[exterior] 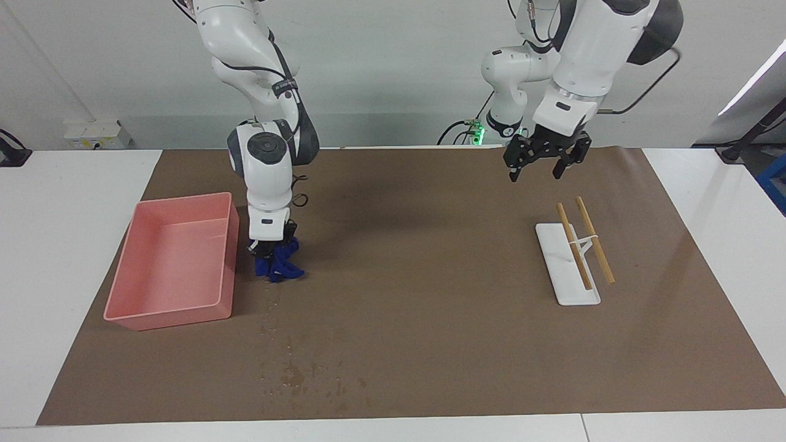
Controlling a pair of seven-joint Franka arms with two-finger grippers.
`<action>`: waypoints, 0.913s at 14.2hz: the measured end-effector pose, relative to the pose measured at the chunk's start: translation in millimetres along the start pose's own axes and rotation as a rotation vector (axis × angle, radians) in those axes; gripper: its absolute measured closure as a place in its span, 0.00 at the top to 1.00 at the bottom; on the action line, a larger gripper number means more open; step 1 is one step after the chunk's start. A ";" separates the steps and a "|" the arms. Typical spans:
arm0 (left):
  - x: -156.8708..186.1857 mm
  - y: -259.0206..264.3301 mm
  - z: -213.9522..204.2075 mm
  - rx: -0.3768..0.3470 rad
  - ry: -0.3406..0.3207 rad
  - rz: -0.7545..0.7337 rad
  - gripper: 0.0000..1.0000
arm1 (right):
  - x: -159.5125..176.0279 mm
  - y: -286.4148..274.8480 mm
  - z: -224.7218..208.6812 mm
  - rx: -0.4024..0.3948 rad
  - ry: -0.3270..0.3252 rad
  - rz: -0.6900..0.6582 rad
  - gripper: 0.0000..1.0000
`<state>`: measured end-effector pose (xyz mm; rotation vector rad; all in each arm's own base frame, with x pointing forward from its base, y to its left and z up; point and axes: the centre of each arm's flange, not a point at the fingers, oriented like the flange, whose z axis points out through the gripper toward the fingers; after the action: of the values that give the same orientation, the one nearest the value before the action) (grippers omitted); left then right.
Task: Wipe water with towel using both arms
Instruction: 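Lower the towel onto the wet mat while the left gripper withdraws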
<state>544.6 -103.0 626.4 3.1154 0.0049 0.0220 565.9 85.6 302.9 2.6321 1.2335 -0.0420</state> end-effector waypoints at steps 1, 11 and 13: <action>-0.5 -10.7 -5.4 0.002 -0.010 0.019 1.00 | -5.6 -2.8 7.4 0.012 -0.014 0.013 0.13; -17.3 -46.8 -17.1 0.005 -0.069 0.107 1.00 | -56.1 -6.4 17.3 0.237 -0.026 0.344 0.13; -17.0 -54.2 -18.0 0.005 -0.065 0.093 1.00 | -65.6 -9.2 18.6 0.275 -0.029 0.390 0.13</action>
<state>527.2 -48.4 642.7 3.1167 -0.1417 -0.0780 518.0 37.7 291.2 3.0495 0.7297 -0.1929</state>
